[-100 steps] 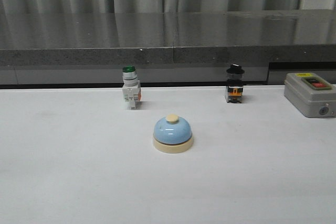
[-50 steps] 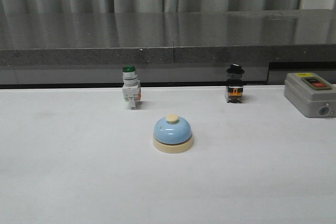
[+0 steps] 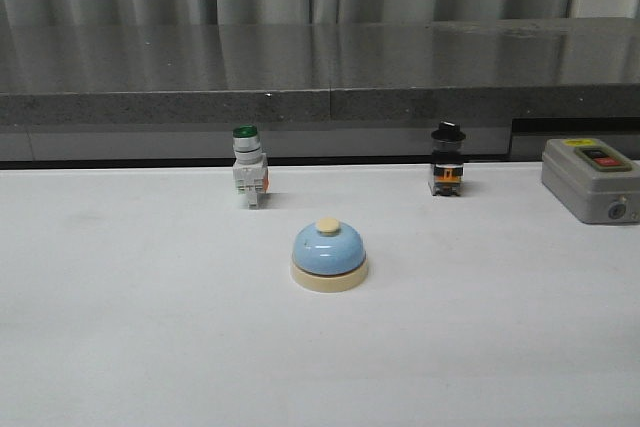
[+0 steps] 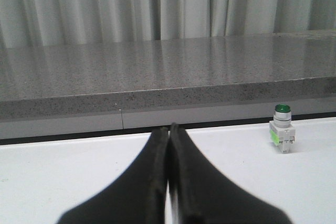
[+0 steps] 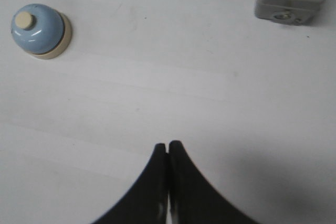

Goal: Place and press bell with both arms

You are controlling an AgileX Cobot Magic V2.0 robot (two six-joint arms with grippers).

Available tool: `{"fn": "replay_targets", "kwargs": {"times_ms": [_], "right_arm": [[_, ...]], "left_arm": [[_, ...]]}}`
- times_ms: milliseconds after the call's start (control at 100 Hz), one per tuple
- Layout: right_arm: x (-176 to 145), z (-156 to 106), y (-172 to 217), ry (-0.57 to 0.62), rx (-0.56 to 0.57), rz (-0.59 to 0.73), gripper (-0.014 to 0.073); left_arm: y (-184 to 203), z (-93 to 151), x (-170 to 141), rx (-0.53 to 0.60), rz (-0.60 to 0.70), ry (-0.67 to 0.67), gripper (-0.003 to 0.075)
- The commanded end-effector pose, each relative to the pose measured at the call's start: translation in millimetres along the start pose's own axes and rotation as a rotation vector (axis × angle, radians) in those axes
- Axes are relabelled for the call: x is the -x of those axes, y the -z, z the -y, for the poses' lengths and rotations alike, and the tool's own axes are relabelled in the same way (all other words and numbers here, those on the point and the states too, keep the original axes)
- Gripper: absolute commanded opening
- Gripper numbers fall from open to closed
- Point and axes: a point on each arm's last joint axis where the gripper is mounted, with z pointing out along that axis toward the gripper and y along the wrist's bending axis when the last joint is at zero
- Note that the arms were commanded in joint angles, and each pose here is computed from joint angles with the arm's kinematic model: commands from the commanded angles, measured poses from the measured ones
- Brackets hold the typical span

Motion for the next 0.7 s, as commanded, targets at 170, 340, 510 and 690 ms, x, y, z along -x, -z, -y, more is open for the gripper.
{"fn": "replay_targets", "kwargs": {"times_ms": [170, 340, 510, 690], "right_arm": [[42.3, -37.9, -29.7, 0.108, 0.086, 0.056, -0.006], [60.1, -65.0, -64.9, 0.167, 0.124, -0.009, -0.006], [76.4, -92.1, -94.4, 0.216, 0.155, -0.038, -0.006], [88.5, -113.4, -120.0, 0.248, 0.175, -0.058, -0.006]], "left_arm": [[1.1, -0.1, -5.5, 0.002, 0.066, 0.015, -0.002], [1.1, -0.1, -5.5, 0.002, 0.066, 0.015, -0.002], [1.1, -0.1, -5.5, 0.002, 0.066, 0.015, -0.002], [1.1, -0.1, -5.5, 0.002, 0.066, 0.015, -0.002]]}}
